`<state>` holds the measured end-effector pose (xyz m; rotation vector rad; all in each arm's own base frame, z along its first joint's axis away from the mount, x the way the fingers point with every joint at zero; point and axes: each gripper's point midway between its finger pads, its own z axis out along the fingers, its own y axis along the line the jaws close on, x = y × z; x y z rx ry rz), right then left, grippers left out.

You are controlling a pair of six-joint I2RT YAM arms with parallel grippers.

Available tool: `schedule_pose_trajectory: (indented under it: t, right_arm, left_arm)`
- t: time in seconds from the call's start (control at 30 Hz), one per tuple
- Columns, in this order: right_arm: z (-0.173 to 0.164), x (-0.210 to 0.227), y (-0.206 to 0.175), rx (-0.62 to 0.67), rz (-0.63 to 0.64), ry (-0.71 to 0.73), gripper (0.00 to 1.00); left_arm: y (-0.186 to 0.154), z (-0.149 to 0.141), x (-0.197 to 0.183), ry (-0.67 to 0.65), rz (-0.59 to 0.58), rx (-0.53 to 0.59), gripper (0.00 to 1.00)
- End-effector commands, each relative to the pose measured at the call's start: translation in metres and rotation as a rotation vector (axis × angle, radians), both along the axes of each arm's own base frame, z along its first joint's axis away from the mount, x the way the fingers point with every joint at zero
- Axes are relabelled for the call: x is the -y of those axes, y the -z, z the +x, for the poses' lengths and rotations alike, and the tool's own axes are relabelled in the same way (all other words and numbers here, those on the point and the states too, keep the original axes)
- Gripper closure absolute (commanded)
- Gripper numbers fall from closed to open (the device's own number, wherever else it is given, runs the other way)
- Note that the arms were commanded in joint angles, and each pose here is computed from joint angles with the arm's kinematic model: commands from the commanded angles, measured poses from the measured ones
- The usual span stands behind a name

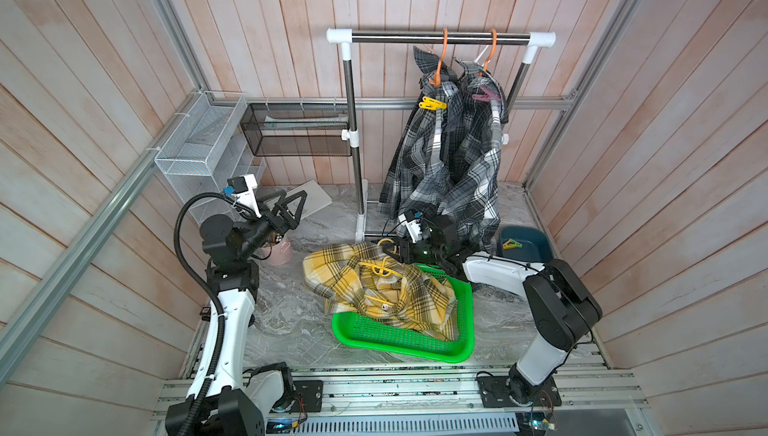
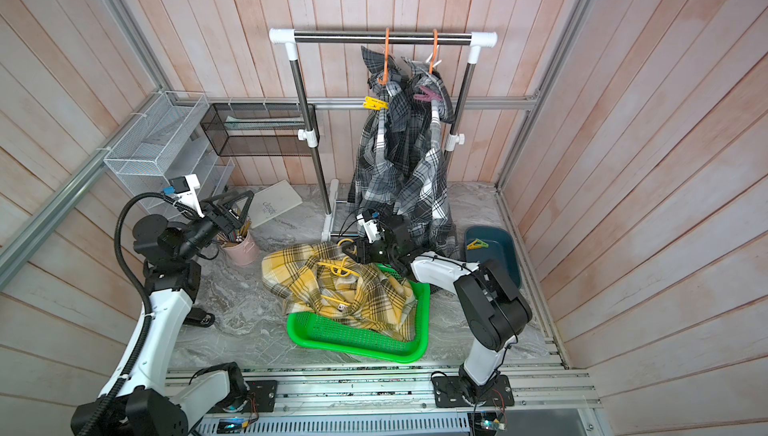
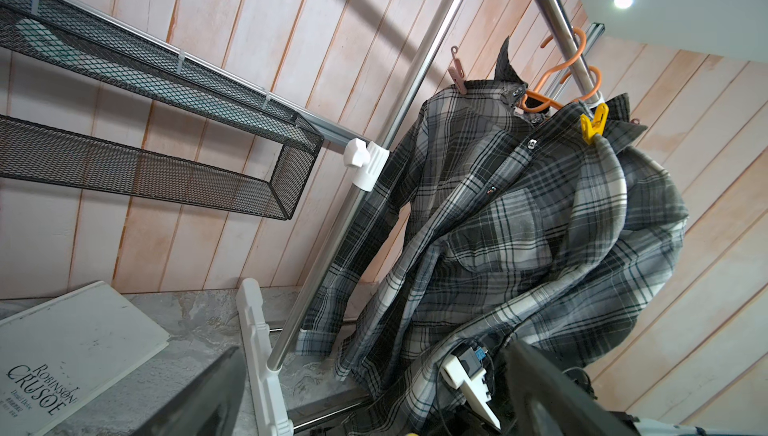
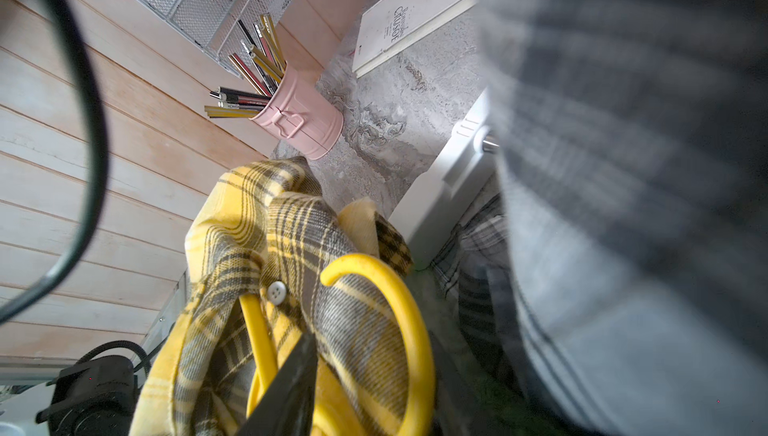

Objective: Remove the clothespins securing long-sleeve shirts to the hanger
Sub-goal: Remove the long-sleeve shirt from the hanger.

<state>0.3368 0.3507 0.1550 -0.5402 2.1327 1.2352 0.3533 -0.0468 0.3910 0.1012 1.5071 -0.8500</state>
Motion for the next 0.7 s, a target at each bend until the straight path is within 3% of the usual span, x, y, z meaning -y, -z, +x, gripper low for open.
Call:
schedule_pose_trajectory:
  t: [0.0,0.17,0.3,0.67]
  right_arm:
    - [-0.004,-0.004,-0.035,0.093,0.047,-0.038,0.72]
    - [-0.014,0.001,-0.076,0.234,0.073,-0.073,0.92]
    - [-0.022,0.007,-0.104,0.336,0.080,-0.094,1.00]
    - [-0.031,0.040,-0.216,0.597,0.108,-0.086,1.00]
  left_arm:
    - [0.003,-0.002,0.000,0.013,0.001,0.001,0.01]
    - [0.014,0.003,-0.003,0.011,-0.021,-0.054,0.01]
    - [0.027,0.005,-0.005,0.039,-0.054,-0.112,0.03]
    - [0.045,-0.023,0.022,0.243,-0.020,-0.136,0.05]
